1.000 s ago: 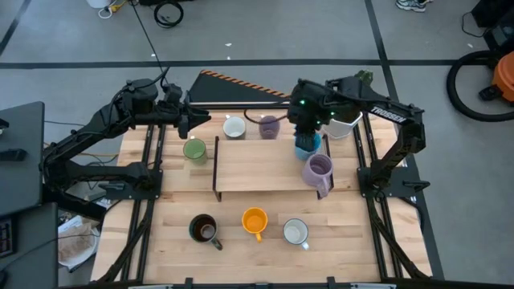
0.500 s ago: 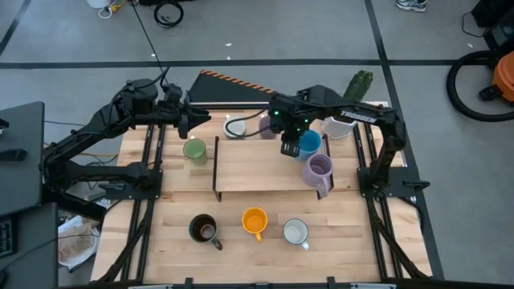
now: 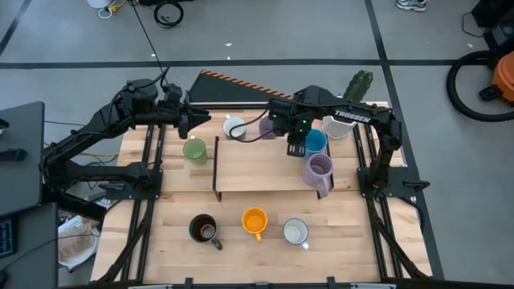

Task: Place coffee mugs
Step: Put the blue mug on the shelf

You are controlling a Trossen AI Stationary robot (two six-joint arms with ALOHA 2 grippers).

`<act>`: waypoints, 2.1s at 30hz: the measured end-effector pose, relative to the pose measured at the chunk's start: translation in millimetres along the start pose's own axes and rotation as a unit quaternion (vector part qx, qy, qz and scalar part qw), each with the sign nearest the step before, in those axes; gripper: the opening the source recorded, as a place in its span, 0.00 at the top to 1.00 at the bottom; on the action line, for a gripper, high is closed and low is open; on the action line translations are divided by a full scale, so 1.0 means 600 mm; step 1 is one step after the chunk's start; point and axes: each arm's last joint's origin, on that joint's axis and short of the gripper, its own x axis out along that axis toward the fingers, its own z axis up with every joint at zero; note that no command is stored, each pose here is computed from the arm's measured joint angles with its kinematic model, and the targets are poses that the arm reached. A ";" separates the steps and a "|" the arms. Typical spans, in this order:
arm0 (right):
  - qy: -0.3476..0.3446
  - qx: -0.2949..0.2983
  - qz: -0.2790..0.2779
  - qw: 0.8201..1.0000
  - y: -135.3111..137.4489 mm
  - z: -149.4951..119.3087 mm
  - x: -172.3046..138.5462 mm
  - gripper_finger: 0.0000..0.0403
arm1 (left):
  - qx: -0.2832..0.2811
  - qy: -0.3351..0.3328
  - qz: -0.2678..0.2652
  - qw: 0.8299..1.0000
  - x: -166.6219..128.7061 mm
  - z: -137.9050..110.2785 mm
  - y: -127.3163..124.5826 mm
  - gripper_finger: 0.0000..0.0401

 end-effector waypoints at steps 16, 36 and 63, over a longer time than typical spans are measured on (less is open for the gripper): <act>-0.001 0.044 0.003 0.999 -0.017 -0.002 -0.001 0.72 | 0.001 0.000 0.000 1.000 0.000 0.000 0.000 0.62; 0.000 0.187 0.018 0.982 -0.084 -0.015 0.001 0.72 | 0.001 0.001 0.000 1.000 0.000 0.000 0.000 0.62; 0.022 0.127 -0.007 0.992 -0.112 -0.025 0.018 0.73 | -0.001 0.007 0.003 1.000 0.000 -0.002 0.001 0.62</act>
